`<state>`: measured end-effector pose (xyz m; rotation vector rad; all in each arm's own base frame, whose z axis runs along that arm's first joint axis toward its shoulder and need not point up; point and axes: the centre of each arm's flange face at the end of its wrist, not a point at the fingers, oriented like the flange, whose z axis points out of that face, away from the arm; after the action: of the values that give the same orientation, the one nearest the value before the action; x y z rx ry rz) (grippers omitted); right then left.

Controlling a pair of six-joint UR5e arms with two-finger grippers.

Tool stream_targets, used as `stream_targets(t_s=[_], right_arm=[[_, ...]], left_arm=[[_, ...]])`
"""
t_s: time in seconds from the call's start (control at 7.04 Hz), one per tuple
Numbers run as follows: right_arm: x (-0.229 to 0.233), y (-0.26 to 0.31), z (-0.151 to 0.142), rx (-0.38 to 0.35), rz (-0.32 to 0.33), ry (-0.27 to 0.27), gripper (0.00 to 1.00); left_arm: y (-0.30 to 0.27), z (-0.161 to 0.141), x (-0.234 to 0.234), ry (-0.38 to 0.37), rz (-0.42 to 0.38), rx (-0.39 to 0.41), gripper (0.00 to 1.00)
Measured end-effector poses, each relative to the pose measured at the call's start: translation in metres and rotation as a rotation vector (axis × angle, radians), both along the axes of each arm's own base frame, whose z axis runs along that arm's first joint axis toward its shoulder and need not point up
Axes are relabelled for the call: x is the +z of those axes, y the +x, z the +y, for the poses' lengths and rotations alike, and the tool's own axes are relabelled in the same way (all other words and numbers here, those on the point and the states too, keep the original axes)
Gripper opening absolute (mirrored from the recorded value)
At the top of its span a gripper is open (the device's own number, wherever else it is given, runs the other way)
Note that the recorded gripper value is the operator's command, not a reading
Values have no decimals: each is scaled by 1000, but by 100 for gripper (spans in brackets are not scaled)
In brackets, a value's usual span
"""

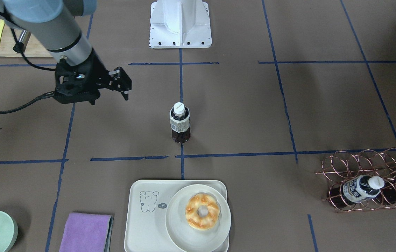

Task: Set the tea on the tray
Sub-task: 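Reach the right gripper to the standing tea bottle and grasp it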

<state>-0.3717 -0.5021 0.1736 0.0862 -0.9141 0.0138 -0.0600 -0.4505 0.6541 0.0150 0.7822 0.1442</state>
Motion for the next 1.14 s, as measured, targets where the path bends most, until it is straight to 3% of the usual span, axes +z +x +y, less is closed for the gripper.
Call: stream_targets(t_s=[0.28,0.57,1.14], right_arm=[[-63,-57,-14,21,-10,-41,99],[-109,-99,-32,15,36,-84,96],[-108,-130,-37,-24,120,-67,86]], left_arm=[[0,0,1,-3,0,-2,100],[0,1,2,-5,0,-2,100],[0,1,5,-13,1,-3,100]])
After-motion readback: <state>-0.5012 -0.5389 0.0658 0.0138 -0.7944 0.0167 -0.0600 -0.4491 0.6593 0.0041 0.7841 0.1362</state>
